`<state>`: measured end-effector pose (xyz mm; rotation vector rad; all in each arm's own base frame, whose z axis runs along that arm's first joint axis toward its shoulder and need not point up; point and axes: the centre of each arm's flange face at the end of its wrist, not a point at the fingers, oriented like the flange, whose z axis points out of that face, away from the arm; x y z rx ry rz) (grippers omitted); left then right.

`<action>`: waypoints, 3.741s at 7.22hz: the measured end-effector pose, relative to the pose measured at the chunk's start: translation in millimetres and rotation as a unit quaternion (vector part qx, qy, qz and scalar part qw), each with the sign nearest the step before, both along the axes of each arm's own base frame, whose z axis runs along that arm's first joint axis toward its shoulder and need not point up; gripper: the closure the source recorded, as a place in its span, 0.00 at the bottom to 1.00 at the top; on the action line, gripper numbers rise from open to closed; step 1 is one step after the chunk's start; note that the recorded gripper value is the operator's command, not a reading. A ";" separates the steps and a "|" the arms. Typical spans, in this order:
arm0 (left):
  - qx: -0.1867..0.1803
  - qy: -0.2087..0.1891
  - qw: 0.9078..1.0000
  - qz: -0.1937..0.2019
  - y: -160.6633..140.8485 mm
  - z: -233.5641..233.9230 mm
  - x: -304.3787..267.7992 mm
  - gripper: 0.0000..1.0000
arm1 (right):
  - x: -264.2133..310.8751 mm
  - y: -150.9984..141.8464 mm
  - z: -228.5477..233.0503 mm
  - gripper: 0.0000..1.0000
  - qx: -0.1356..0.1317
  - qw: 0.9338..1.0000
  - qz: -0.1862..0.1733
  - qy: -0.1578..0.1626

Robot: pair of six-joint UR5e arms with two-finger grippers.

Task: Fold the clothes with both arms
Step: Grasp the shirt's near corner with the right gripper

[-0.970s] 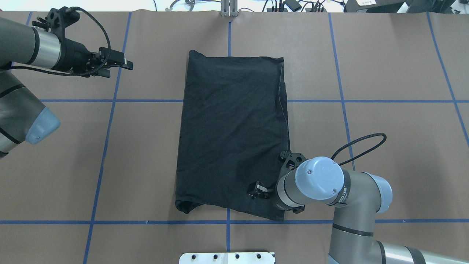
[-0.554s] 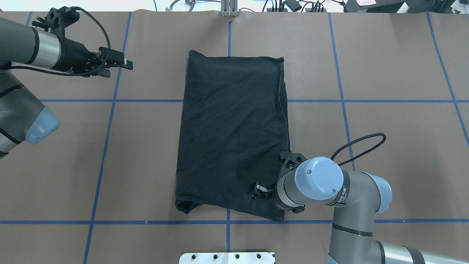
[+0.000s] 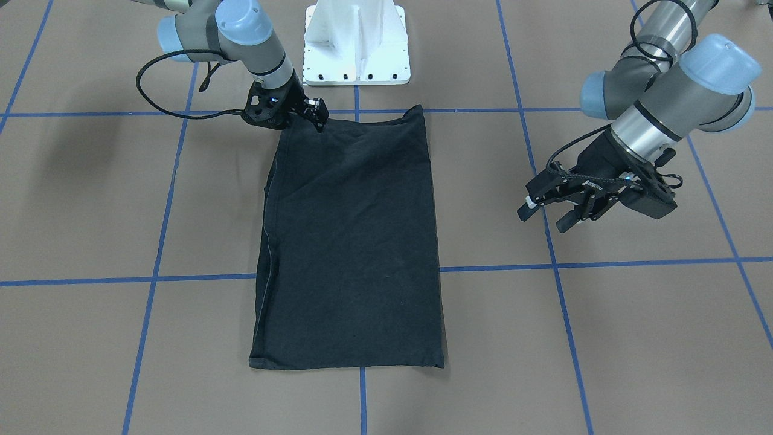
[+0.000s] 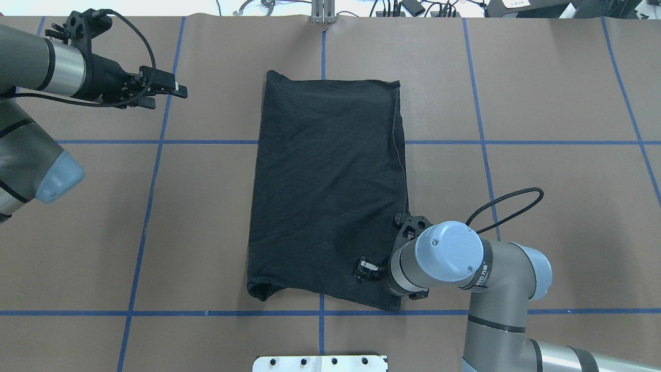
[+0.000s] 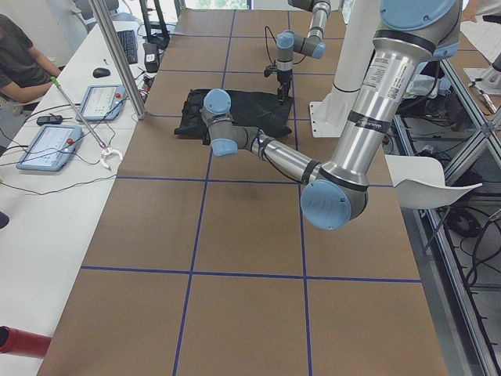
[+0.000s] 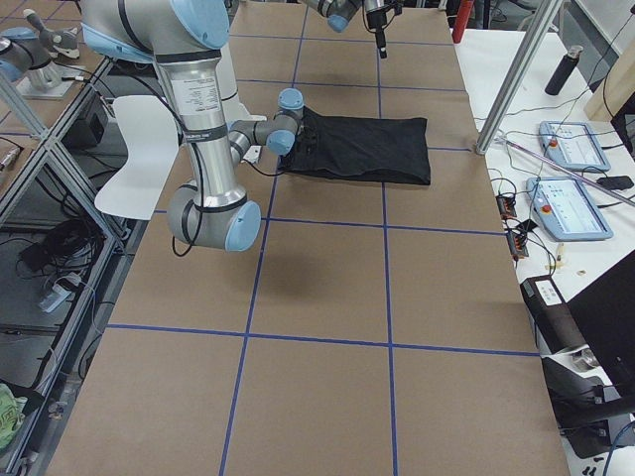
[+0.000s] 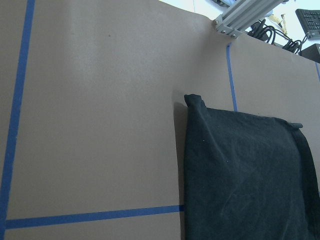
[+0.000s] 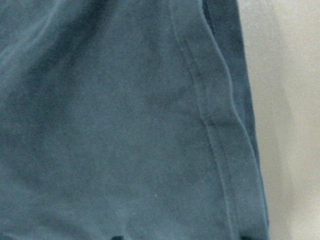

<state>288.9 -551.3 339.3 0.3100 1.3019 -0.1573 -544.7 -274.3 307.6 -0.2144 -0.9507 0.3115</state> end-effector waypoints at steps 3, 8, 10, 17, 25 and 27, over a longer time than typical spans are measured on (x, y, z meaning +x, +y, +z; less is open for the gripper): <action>0.000 0.000 1.000 0.001 0.1 0.4 0.1 0.00 | 2.2 -1.7 -0.6 0.07 -0.002 1.000 -0.001 -0.001; 0.000 0.000 1.000 0.000 -0.1 -0.3 0.1 0.00 | 4.8 -4.3 3.3 0.01 -0.004 1.000 0.000 0.001; 0.001 0.000 1.000 0.001 -0.1 -0.6 0.1 0.00 | 3.6 -2.7 5.2 0.01 -0.004 1.000 -0.001 0.004; 0.002 0.002 1.000 0.001 1.4 -2.9 -0.8 0.00 | 2.2 -0.1 9.0 0.01 -0.005 1.000 -0.003 0.007; 0.002 0.001 1.000 0.000 1.3 -2.5 -0.6 0.00 | 2.4 -0.6 10.6 0.65 -0.003 1.000 0.001 0.010; 0.002 0.001 1.000 0.000 1.3 -2.4 -0.5 0.00 | 2.7 -0.6 8.7 1.00 -0.006 1.000 0.005 0.009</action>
